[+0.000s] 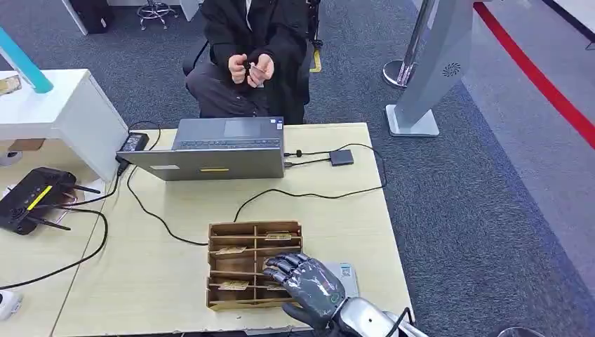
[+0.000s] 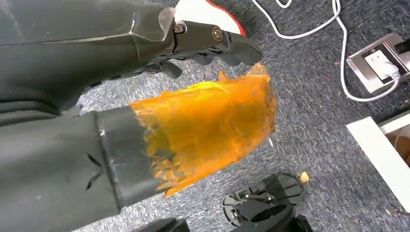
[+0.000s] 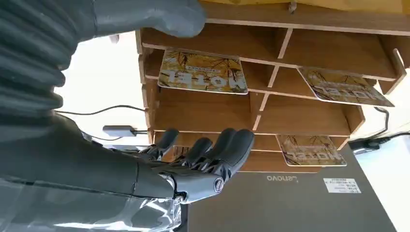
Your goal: Pass the card to the sensor for recognition and then transmit it.
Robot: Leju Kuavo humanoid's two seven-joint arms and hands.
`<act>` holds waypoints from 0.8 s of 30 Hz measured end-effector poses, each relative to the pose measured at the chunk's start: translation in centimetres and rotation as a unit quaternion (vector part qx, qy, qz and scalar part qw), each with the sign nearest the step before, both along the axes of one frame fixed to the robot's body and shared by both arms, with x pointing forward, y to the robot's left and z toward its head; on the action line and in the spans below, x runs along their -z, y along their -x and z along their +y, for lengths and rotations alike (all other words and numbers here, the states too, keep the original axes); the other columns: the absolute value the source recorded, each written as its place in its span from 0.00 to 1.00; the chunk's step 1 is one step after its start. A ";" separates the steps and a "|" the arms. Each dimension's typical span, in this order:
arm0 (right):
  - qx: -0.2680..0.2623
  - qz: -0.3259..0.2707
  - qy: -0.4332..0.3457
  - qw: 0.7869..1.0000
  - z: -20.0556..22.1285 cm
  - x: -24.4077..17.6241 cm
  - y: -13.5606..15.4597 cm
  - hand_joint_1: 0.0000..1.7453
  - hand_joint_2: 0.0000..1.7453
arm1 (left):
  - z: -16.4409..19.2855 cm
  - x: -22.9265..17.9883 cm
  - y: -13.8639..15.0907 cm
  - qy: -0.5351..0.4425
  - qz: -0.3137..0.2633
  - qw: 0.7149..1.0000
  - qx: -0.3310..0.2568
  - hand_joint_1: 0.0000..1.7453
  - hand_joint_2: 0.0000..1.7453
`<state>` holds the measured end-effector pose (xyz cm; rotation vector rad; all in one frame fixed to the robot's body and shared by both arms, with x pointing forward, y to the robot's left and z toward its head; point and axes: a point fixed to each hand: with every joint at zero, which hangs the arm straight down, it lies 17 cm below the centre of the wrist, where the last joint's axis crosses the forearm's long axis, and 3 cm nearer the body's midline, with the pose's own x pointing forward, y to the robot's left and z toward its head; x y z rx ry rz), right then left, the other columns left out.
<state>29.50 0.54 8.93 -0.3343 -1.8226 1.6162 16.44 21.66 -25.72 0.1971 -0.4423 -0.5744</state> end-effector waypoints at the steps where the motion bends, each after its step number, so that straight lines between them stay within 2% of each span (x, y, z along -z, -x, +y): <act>1: 0.000 0.001 -0.001 1.000 0.0 0.0 0.0 0.42 1.00 | 0.0 0.0 0.0 0.000 0.000 1.000 0.000 0.00 0.00; 2: -0.001 0.002 -0.001 1.000 0.1 0.0 0.0 0.63 1.00 | 0.0 0.0 0.0 0.000 0.001 1.000 0.000 0.00 0.00; 3: -0.001 0.002 -0.001 1.000 0.1 0.0 0.1 0.73 1.00 | 0.0 0.0 0.0 0.000 0.000 1.000 0.000 0.00 0.00; 11: -0.003 0.001 -0.001 1.000 0.2 0.0 0.2 0.74 1.00 | 0.0 0.0 0.0 0.000 0.001 1.000 0.000 0.00 0.00; 17: -0.004 -0.002 -0.001 1.000 0.2 -0.3 -0.1 0.79 1.00 | 0.0 0.0 0.0 0.000 0.001 1.000 0.000 0.00 0.00; 23: -0.002 -0.003 -0.003 1.000 0.2 -0.2 -0.2 0.96 1.00 | 0.0 0.0 0.0 0.000 0.000 1.000 0.000 0.00 0.00; 24: -0.001 -0.004 -0.004 1.000 0.2 -0.3 -0.2 0.96 1.00 | 0.0 0.0 0.0 0.000 0.000 1.000 0.000 0.00 0.00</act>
